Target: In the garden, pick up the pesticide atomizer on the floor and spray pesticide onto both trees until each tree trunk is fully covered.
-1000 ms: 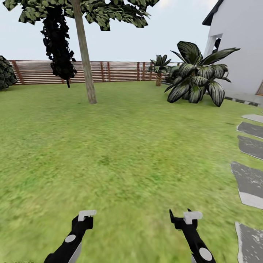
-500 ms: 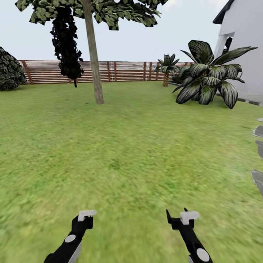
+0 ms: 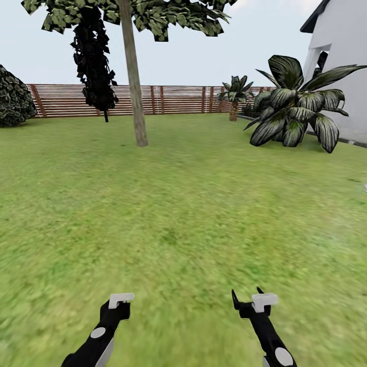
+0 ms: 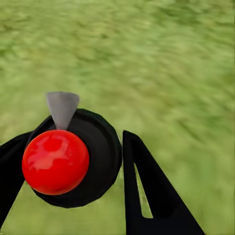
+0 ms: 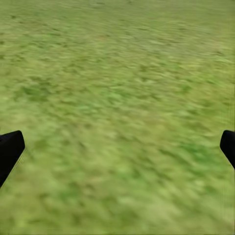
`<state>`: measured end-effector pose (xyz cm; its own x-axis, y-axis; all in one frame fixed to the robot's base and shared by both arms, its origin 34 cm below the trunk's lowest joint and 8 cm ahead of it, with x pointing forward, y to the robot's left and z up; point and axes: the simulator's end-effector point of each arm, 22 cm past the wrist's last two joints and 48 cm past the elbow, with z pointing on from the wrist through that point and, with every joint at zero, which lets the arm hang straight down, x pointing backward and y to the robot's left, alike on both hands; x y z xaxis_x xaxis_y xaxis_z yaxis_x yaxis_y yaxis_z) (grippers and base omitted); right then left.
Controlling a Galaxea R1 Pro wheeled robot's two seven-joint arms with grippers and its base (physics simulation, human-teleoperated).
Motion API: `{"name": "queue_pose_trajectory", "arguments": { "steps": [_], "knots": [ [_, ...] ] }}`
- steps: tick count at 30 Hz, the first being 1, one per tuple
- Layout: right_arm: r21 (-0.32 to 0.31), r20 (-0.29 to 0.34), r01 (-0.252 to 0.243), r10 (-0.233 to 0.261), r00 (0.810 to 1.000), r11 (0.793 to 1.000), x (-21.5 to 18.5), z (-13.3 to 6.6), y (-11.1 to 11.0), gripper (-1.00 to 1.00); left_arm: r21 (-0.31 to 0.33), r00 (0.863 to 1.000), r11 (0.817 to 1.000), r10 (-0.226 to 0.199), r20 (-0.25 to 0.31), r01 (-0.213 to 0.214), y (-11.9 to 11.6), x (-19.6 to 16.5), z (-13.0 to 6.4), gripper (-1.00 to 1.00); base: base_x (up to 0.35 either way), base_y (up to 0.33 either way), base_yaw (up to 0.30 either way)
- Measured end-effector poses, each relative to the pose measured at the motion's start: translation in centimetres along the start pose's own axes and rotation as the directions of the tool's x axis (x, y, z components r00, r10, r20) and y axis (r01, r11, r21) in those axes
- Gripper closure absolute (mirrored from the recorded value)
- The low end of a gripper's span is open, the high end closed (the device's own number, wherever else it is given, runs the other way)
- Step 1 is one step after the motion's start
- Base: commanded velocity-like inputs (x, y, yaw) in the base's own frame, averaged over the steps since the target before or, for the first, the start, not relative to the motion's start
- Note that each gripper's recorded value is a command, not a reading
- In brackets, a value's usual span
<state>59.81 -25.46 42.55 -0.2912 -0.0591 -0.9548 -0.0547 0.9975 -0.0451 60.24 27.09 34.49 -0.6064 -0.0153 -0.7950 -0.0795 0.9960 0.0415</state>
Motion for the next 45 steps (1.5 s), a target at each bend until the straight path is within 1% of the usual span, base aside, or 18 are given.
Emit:
{"name": "queue_pose_trajectory", "arguments": {
  "steps": [13,35,38,45],
  "knots": [
    [0.003,0.0,-0.002,0.002,1.0,1.0,-0.02,0.01,-0.04,-1.0,0.0,1.0,1.0,0.002,-0.008,-0.002,-0.03,0.38,-0.04,1.0,0.237,0.242,0.0],
    [0.001,0.0,-0.004,0.004,1.0,1.0,-0.02,0.02,0.14,-1.0,0.0,1.0,1.0,0.003,-0.004,-0.003,-0.13,0.24,-0.04,1.0,0.239,0.231,0.001],
    [0.002,0.0,-0.004,0.004,1.0,1.0,-0.01,0.02,0.15,-1.0,0.0,1.0,1.0,0.005,-0.006,-0.005,-0.11,0.32,-0.04,1.0,0.273,0.198,0.101],
    [0.002,-0.003,-0.005,0.005,1.0,1.0,0.12,0.02,0.18,-1.0,-0.003,1.0,1.0,0.003,-0.012,-0.003,0.05,0.62,-0.02,1.0,0.281,0.134,0.244]
  ]
}}
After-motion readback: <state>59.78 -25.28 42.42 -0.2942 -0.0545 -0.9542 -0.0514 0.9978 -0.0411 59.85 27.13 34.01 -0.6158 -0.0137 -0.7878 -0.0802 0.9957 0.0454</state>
